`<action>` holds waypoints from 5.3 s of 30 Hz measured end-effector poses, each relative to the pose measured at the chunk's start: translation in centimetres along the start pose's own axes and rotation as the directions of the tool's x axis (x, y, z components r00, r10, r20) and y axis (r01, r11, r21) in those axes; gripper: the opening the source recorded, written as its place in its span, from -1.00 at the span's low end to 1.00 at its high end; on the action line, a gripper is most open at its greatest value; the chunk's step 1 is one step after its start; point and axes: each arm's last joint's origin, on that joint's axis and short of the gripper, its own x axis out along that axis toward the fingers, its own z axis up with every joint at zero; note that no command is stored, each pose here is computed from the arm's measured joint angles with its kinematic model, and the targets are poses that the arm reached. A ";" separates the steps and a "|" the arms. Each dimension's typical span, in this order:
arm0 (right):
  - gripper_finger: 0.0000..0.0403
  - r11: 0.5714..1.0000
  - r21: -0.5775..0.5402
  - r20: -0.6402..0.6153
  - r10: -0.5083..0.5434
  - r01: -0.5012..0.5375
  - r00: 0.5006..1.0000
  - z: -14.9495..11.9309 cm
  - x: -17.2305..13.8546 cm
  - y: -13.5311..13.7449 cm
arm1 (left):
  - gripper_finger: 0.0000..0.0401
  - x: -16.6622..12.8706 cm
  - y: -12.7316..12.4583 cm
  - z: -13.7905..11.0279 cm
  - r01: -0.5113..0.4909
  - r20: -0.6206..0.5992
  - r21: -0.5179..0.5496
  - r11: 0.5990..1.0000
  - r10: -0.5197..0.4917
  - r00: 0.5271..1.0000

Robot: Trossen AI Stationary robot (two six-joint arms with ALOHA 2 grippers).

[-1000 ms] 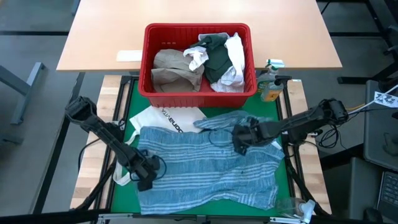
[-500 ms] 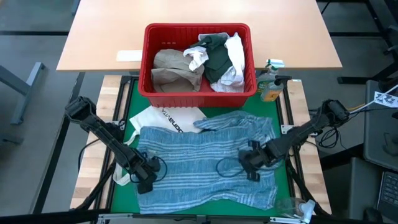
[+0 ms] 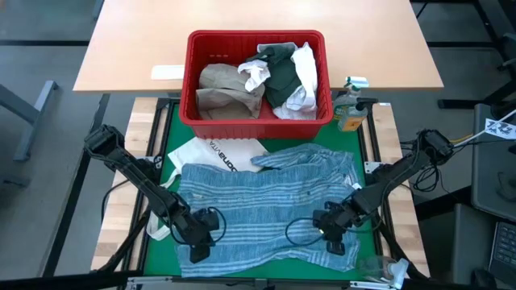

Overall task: Fold Laundry from Bin
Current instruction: Fold the blue polo shirt

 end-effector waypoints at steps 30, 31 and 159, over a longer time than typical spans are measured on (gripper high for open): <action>0.18 0.985 -0.075 0.119 0.162 -0.154 0.980 -2.9 0.9 4.7 | -0.22 -0.7 -4.0 -3.1 0.197 0.145 0.069 0.978 -0.205 0.968; 0.18 0.985 -0.078 0.122 0.164 -0.156 0.979 -3.1 1.0 4.9 | -0.22 -0.7 -4.0 -3.1 0.198 0.143 0.071 0.978 -0.207 0.968; -0.83 0.994 -0.062 0.001 -0.085 0.085 0.996 -2.0 8.5 1.7 | -0.36 5.7 1.2 -6.0 -0.269 -0.003 0.267 0.925 0.280 0.960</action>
